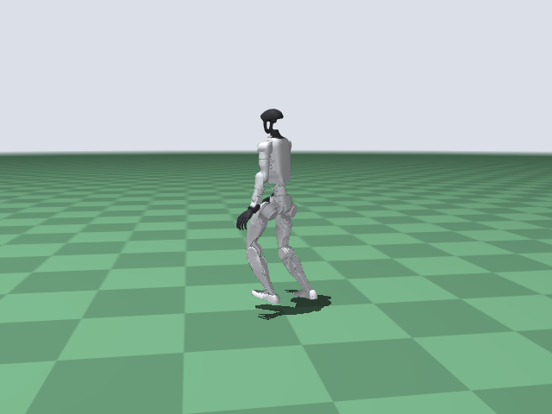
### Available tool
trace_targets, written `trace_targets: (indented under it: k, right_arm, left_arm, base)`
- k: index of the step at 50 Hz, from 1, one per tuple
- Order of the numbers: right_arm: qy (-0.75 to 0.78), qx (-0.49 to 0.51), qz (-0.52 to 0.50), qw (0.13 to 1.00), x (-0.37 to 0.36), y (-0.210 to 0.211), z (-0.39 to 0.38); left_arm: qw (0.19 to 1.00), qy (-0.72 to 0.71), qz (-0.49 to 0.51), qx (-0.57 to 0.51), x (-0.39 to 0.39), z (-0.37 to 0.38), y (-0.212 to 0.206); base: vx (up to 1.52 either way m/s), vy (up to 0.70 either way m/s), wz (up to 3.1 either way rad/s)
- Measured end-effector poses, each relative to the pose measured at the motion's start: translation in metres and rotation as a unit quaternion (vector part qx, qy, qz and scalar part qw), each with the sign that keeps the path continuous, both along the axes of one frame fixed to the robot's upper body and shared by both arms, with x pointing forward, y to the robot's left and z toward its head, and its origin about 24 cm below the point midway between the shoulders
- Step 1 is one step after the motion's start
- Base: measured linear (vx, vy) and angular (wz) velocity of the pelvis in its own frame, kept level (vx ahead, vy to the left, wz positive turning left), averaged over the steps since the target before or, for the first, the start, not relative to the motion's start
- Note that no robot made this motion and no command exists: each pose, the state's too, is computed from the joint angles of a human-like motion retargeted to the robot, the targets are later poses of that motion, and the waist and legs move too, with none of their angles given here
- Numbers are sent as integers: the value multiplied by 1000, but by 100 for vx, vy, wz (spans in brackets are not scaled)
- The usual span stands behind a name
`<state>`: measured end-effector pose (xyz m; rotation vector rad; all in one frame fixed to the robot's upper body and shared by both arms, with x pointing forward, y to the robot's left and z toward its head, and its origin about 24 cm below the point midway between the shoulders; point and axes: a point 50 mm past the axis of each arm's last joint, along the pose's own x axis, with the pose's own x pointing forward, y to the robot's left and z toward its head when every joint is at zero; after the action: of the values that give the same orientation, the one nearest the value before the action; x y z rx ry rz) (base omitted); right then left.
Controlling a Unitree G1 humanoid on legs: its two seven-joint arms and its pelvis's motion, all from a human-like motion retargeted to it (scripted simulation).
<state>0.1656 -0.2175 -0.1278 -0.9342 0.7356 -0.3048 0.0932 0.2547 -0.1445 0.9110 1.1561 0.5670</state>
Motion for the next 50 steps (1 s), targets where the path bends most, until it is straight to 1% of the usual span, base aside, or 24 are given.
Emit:
trace_targets:
  k: [8, 12, 19, 30, 33, 39, 45, 50]
  right_arm:
    - [-21, 55, -50, 997, 7, 8, 0]
    - [-32, 64, -66, 995, 6, 9, 0]
    - [-41, 44, -99, 993, -1, 0, 0]
    - [-10, 7, -150, 989, -27, -18, -6]
    - [5, -3, -148, 989, -35, -20, -8]
    - [22, -17, -112, 993, -43, -18, -11]
    - [16, -19, -76, 997, -36, -16, -9]
    - [1, -6, -67, 998, -21, -14, -4]
  left_arm:
    - [999, -24, -13, 16, 17, 7, 10]
    - [998, -38, -19, 39, 24, 13, 19]
    - [996, -48, -37, 63, 31, 18, 22]
    - [995, -26, -81, 53, 22, 10, 5]
    - [996, -12, -78, 39, 13, 5, 0]
    - [998, -1, -58, 19, 2, 1, -2]
    - [999, -23, -19, 23, 5, 5, 10]
    - [997, -56, 34, 33, 12, 12, 23]
  base:
    - [27, 15, 45]
    - [40, 4, 46]
    - [46, -4, 28]
    - [40, -7, 15]
    - [41, -6, 8]
    - [37, -6, -12]
    - [37, -3, -7]
    - [42, 2, -7]
